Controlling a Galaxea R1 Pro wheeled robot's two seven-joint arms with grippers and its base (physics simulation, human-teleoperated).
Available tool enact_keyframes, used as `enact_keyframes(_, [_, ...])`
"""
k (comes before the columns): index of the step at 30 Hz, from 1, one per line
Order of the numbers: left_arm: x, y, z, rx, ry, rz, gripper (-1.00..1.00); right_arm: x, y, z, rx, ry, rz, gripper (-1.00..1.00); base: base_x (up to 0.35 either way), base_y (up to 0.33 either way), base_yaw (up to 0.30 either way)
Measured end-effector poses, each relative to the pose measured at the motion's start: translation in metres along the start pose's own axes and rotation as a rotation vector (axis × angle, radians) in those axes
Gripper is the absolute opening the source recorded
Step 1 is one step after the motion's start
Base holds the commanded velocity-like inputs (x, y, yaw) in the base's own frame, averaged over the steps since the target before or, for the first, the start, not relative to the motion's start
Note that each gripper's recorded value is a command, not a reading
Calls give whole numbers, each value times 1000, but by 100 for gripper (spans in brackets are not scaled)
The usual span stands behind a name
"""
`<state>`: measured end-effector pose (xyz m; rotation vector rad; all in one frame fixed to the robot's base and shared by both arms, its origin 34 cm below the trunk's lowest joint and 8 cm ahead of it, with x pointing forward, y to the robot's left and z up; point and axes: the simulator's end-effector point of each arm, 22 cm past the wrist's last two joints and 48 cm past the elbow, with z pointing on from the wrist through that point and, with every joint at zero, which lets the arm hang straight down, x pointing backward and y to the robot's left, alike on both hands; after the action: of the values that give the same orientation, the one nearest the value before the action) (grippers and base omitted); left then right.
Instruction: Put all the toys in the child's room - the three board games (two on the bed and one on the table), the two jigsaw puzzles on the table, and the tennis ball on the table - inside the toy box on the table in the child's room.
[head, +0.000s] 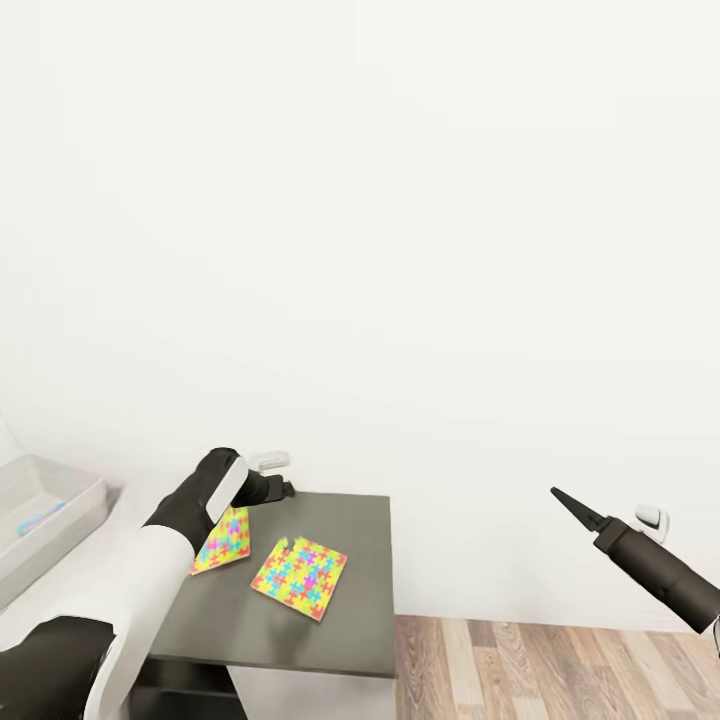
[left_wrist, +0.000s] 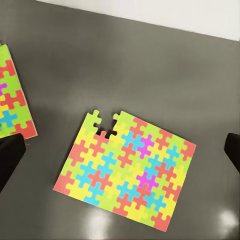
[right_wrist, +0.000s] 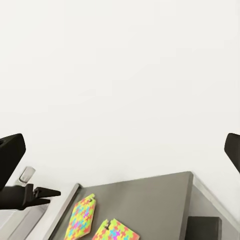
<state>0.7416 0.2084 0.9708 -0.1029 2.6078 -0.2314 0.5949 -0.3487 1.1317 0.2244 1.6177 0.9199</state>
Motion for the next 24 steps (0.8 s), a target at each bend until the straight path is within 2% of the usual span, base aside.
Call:
enact_keyframes(5, [0, -1, 1, 0, 1, 3, 100, 9, 7, 8, -19, 28, -5, 100, 65, 29, 0])
enact_keyframes(11, [3, 0, 2, -4, 6, 3, 100, 11, 8, 9, -22, 31, -4, 100, 2, 1, 0])
enact_keyframes(15, [17, 10, 11, -19, 38, -12, 100, 10, 8, 9, -23, 31, -6, 100, 0, 0, 0])
enact_keyframes(24, [29, 21, 27, -37, 45, -33, 100, 14, 4, 10, -14, 43, 5, 100, 0, 0, 0])
